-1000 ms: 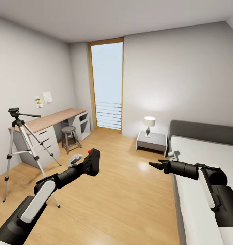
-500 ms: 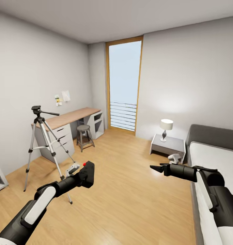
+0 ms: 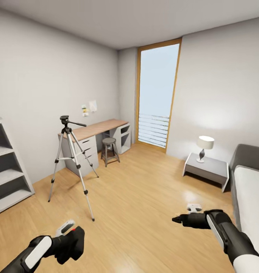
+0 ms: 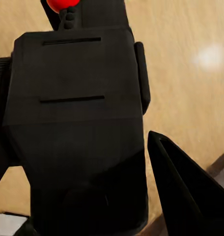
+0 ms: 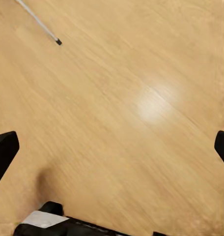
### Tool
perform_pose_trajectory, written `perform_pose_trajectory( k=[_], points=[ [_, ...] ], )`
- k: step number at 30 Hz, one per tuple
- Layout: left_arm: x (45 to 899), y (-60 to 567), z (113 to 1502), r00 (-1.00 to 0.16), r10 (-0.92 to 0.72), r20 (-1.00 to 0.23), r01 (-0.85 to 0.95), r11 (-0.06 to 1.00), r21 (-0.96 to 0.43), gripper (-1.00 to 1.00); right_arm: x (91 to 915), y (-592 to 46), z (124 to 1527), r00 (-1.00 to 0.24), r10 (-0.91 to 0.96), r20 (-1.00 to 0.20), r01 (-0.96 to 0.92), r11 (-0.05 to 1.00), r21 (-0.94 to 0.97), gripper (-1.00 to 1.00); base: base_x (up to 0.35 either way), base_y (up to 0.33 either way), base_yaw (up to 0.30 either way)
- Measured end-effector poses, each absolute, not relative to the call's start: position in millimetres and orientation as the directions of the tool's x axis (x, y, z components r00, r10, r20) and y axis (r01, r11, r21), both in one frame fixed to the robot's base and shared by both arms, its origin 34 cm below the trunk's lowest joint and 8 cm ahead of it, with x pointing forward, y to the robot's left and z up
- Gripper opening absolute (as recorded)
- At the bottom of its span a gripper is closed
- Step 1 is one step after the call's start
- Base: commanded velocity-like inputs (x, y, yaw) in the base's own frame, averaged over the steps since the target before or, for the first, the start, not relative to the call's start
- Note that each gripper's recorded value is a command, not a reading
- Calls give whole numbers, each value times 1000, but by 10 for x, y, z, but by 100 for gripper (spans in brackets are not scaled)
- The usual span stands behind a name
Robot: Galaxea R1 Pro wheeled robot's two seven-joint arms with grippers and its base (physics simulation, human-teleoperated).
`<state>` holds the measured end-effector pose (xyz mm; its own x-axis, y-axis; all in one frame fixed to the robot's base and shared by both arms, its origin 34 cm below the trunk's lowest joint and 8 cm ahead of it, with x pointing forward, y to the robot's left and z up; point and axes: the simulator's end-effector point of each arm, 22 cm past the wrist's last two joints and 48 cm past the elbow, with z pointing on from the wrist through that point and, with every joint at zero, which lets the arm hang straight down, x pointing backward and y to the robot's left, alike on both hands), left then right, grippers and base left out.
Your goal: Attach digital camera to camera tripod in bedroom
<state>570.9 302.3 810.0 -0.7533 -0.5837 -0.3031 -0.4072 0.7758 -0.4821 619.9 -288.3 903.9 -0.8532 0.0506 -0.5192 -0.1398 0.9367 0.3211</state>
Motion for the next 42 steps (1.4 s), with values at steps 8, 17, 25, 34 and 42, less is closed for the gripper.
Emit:
perform_pose_trajectory(
  k=[8,17,25,34,42],
  points=[
    [4395,3430,7007,-793,-587,-159,-558,807,-194,-100,5459,-3100,7771,-931,-50,-361,-103,986,129,100,0,0,300],
    [3704,3122,6589,-868,-447,-215,-452,892,-32,-100,3979,-3487,6761,-984,-42,-176,-31,997,-65,100,0,0,298],
    [3128,3131,6411,-869,-436,-234,-451,892,11,-100,2761,-3540,6392,-996,-47,-81,-40,995,-92,100,0,0,293],
    [2978,3175,6381,-823,-509,-252,-527,850,5,-100,2621,-3535,6358,-995,-52,-85,-44,995,-94,100,0,0,292],
    [2944,3173,6373,-802,-542,-250,-560,829,-3,-100,2661,-3556,6363,-993,-55,-107,-44,994,-104,100,1,0,276]
  ],
)
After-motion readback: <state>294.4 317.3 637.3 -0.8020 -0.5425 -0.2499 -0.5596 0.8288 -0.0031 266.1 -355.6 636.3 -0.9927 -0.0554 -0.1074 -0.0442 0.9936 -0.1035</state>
